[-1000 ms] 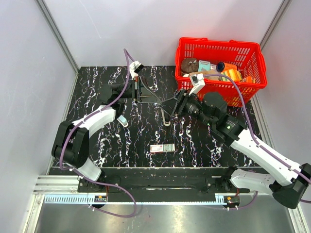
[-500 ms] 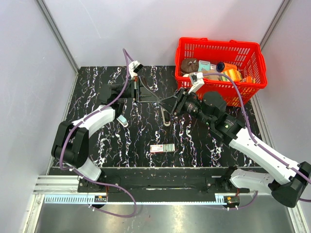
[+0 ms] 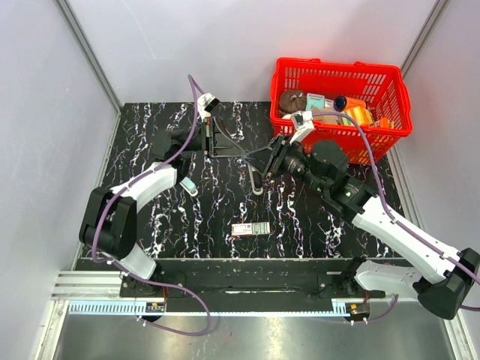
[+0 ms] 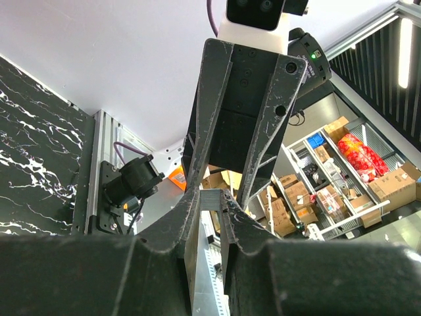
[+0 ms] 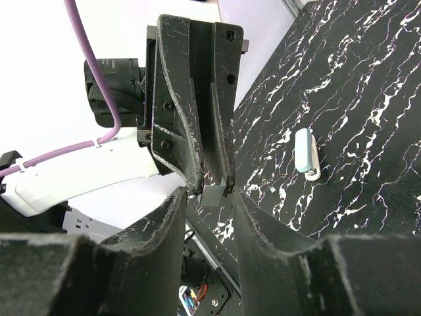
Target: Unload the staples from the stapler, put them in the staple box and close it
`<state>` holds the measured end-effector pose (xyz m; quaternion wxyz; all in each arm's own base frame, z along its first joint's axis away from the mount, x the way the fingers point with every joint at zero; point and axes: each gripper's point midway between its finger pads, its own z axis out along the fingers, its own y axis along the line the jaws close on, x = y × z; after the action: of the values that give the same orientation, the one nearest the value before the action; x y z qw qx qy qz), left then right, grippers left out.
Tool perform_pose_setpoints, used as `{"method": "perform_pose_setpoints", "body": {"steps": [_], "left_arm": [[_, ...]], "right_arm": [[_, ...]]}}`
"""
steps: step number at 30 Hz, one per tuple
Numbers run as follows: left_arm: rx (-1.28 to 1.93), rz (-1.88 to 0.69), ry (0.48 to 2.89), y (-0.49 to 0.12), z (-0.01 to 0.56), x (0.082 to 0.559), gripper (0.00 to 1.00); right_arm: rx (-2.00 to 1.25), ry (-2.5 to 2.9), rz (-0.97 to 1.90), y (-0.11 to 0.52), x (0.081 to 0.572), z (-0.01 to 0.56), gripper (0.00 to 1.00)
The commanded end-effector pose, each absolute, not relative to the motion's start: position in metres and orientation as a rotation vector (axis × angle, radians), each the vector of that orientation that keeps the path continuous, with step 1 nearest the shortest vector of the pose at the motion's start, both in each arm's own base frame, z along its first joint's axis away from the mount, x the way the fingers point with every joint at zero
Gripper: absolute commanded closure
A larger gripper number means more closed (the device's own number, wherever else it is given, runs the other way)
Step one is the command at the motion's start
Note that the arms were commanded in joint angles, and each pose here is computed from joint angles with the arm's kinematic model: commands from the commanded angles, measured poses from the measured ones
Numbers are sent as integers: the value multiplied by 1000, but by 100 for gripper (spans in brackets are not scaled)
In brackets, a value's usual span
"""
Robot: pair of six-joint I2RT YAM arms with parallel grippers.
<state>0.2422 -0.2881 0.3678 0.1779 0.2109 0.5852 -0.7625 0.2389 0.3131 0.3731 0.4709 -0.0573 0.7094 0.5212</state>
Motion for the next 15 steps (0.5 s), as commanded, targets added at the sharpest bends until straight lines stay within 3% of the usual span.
{"method": "perform_pose_setpoints", "body": {"steps": [1, 15], "left_arm": [[817, -2037, 1329, -278, 401, 215, 82], [813, -2034, 1340, -278, 399, 217, 83]], "right_arm": [[-183, 1675, 1367, 323, 232, 388, 61], [-194, 1680, 1387, 326, 230, 384, 58]]}}
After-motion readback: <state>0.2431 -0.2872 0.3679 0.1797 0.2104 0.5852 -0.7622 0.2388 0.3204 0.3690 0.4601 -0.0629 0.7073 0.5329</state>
